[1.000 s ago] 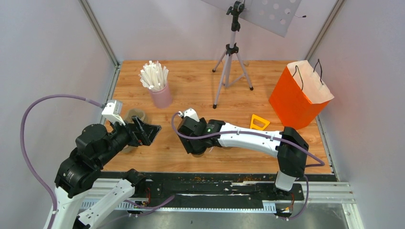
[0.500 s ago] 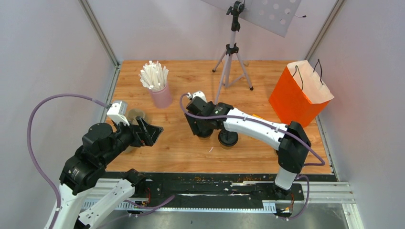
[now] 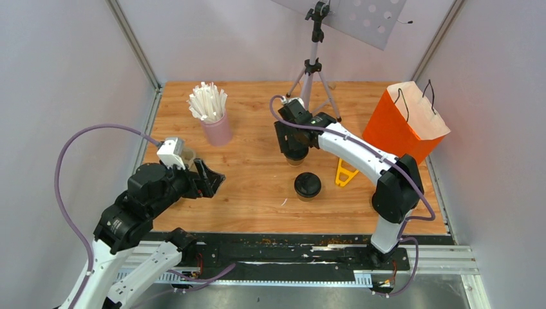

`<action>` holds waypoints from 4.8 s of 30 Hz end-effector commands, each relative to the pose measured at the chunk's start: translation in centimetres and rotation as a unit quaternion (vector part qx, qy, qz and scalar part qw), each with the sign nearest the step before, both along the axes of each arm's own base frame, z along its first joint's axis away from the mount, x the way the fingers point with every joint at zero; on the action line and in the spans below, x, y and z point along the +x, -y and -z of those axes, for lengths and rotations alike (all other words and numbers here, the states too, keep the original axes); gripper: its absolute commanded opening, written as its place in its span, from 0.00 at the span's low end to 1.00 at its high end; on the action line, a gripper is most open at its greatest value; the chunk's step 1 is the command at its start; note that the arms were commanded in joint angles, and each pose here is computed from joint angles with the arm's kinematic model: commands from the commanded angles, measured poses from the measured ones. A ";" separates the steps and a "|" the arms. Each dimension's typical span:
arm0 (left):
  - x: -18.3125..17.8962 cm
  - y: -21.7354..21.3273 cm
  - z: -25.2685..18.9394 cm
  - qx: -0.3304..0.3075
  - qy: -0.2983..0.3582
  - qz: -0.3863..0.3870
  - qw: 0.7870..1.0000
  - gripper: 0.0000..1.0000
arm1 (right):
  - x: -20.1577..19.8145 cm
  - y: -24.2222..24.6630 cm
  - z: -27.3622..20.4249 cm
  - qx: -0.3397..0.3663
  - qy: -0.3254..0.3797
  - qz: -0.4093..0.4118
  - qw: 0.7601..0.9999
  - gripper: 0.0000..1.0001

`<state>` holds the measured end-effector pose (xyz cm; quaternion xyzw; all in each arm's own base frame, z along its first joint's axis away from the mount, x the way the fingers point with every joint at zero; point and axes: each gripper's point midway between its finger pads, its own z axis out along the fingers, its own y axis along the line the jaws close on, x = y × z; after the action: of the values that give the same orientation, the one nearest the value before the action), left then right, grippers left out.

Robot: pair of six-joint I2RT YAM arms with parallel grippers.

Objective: Pack the takeout coffee

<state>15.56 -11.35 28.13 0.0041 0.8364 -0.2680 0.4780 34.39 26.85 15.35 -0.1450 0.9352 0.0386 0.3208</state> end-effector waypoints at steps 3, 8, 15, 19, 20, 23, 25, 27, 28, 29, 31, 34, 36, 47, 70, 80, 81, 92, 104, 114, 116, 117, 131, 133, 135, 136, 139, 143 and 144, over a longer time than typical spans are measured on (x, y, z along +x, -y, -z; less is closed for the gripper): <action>1.6 -0.1 1.2 0.026 0.010 -0.012 1.000 1.00 | 1.5 3.7 -0.5 0.007 -0.006 0.032 0.999 0.76; 2.8 -0.8 3.9 0.050 -0.018 -0.051 0.997 1.00 | 2.1 5.2 1.3 0.010 -0.030 0.040 0.999 0.76; 3.8 -1.1 6.0 0.073 -0.033 -0.070 0.994 1.00 | 2.5 5.9 2.4 0.016 -0.044 0.040 0.998 0.79; 4.0 -0.8 6.7 0.088 -0.043 -0.058 0.994 1.00 | 2.3 6.2 2.7 0.022 -0.053 0.042 0.998 0.82; 3.9 -0.7 7.0 0.091 -0.048 -0.053 0.993 1.00 | 2.2 6.3 2.7 0.022 -0.054 0.042 0.997 0.83; 3.8 -0.7 7.7 0.101 -0.065 -0.050 0.992 1.00 | 2.1 6.3 2.5 0.022 -0.054 0.040 0.998 0.85; 3.8 -0.6 7.8 0.100 -0.068 -0.051 0.991 1.00 | 1.9 6.6 2.2 0.017 -0.054 0.043 0.997 0.88; 3.9 -0.6 7.6 0.097 -0.066 -0.052 0.992 1.00 | 1.6 7.0 1.8 0.011 -0.056 0.045 0.997 0.90; 4.0 -0.7 7.5 0.096 -0.065 -0.056 0.992 1.00 | 1.5 7.1 1.3 0.012 -0.054 0.046 0.997 0.90; 4.1 -0.9 7.3 0.096 -0.064 -0.065 0.991 1.00 | 1.3 7.2 0.7 0.014 -0.051 0.044 0.998 0.91; 4.4 -1.4 7.1 0.103 -0.070 -0.083 0.989 1.00 | 1.0 7.0 -0.8 0.025 -0.043 0.036 0.998 0.93; 4.9 -0.9 6.6 0.108 -0.067 -0.074 0.989 1.00 | 0.4 6.9 -3.1 0.042 -0.030 0.025 0.998 0.95; 5.2 0.1 6.4 0.091 -0.064 -0.060 0.992 1.00 | -0.1 7.1 -4.1 0.049 -0.021 0.023 0.998 0.97; 8.6 -5.4 6.6 0.183 -0.109 -0.250 0.945 1.00 | -6.9 5.9 -10.1 0.138 0.027 -0.029 0.990 1.00; 10.2 -18.7 11.6 0.071 -0.199 -0.553 0.806 0.86 | -16.5 2.1 -9.5 0.254 0.034 -0.152 0.955 1.00; 11.1 -19.6 16.1 0.073 -0.264 -0.557 0.784 0.82 | -16.0 1.5 -8.2 0.230 0.018 -0.164 0.959 0.99; 11.0 -19.8 16.3 0.078 -0.265 -0.559 0.782 0.83 | -16.0 1.5 -8.2 0.229 0.020 -0.163 0.959 0.99; 11.9 -20.1 18.7 0.078 -0.282 -0.547 0.784 0.84 | -15.4 1.4 -8.2 0.219 0.023 -0.163 0.962 0.99; 12.2 -20.3 19.2 0.084 -0.281 -0.542 0.787 0.71 | -15.3 1.7 -6.7 0.201 0.012 -0.156 0.967 1.00; 11.7 -20.2 18.8 0.082 -0.278 -0.545 0.787 0.54 | -15.1 1.9 -5.8 0.188 0.004 -0.150 0.971 0.99; 11.6 -20.1 18.7 0.081 -0.277 -0.545 0.787 0.52 | -15.1 1.8 -5.8 0.189 0.006 -0.150 0.971 1.00; 11.6 -20.2 18.6 0.080 -0.275 -0.545 0.788 0.51 | -15.1 1.8 -5.8 0.189 0.005 -0.150 0.971 0.99; 12.1 -20.8 15.3 0.085 -0.239 -0.549 0.797 0.50 | -15.0 1.6 -4.7 0.182 -0.006 -0.148 0.972 0.99; 12.1 -20.7 14.8 0.085 -0.238 -0.545 0.799 0.50 | -15.0 1.5 -4.7 0.184 -0.006 -0.149 0.972 0.99; 12.1 -20.7 14.3 0.085 -0.235 -0.542 0.802 0.50 | -15.0 1.4 -4.8 0.186 -0.007 -0.149 0.971 0.99; 12.1 -20.7 13.9 0.086 -0.231 -0.542 0.803 0.50 | -15.0 1.5 -4.7 0.185 -0.008 -0.149 0.971 0.99; 11.8 -21.0 13.0 0.087 -0.217 -0.548 0.803 0.49 | -15.0 1.5 -4.9 0.185 -0.005 -0.149 0.971 1.00; 11.7 -20.9 11.8 0.088 -0.205 -0.542 0.810 0.49 | -15.0 1.6 -5.3 0.185 -0.003 -0.148 0.972 1.00; 11.7 -20.9 11.5 0.089 -0.203 -0.538 0.813 0.49 | -15.0 1.7 -5.5 0.184 -0.002 -0.146 0.972 1.00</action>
<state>27.01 8.72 13.66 -0.4652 0.8142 0.1091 0.3297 18.96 24.64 19.33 -0.2182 0.8915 0.2480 0.3098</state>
